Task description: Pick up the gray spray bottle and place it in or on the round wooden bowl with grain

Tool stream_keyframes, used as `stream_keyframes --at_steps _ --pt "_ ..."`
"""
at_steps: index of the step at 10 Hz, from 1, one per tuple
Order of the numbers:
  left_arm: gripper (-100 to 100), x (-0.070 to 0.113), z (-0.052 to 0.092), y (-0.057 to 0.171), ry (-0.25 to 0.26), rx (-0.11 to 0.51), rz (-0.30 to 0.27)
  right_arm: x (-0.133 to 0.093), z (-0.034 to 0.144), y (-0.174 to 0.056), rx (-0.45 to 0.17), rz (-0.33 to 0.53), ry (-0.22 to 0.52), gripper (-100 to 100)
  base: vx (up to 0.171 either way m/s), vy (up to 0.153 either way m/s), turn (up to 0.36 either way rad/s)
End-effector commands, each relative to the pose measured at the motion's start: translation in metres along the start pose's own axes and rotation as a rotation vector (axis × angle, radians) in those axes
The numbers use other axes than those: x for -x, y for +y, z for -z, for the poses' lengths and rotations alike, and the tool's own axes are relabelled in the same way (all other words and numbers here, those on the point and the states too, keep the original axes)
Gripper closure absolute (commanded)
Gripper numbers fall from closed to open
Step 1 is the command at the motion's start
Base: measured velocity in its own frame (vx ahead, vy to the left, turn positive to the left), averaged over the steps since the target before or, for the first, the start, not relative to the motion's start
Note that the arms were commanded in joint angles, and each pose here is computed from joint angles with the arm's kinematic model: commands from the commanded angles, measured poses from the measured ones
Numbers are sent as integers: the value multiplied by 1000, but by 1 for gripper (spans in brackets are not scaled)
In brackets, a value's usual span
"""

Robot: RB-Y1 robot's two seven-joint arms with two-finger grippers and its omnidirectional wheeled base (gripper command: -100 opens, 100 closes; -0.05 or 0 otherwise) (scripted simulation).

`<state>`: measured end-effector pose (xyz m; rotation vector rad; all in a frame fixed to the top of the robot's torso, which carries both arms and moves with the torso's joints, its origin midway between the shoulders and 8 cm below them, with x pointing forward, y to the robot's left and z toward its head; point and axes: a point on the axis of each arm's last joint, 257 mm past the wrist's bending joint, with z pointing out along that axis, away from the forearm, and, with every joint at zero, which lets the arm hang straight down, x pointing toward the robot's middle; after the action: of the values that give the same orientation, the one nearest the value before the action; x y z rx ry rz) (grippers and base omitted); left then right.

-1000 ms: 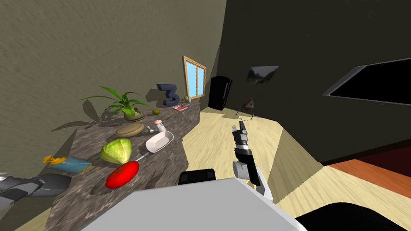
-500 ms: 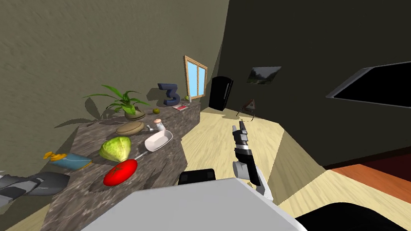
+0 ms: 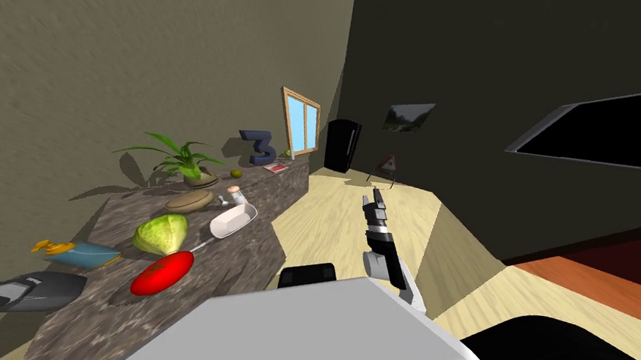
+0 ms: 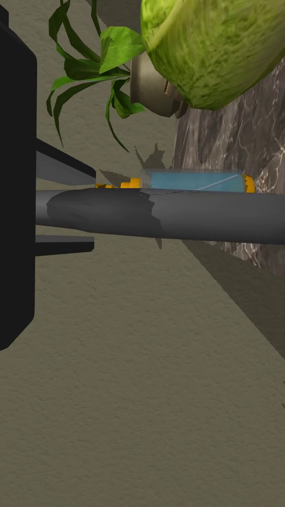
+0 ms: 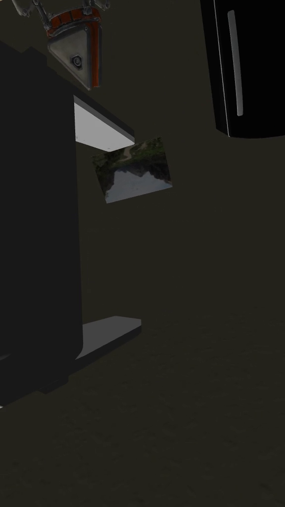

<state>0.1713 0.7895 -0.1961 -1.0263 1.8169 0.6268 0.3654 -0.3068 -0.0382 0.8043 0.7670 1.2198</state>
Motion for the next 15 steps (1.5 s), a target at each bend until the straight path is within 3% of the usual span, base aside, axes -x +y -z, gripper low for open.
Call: stream_keyframes --at_steps 1,8,15 --pt "100 10 -2 8 -5 31 17 0 0 0 0 0 0 0 46 -90 -90" --pt "100 65 -1 47 -18 179 84 0 0 0 0 0 0 0 46 -23 -195" --pt "100 103 2 72 -21 280 118 0 0 0 0 1 0 0 30 100 -268"
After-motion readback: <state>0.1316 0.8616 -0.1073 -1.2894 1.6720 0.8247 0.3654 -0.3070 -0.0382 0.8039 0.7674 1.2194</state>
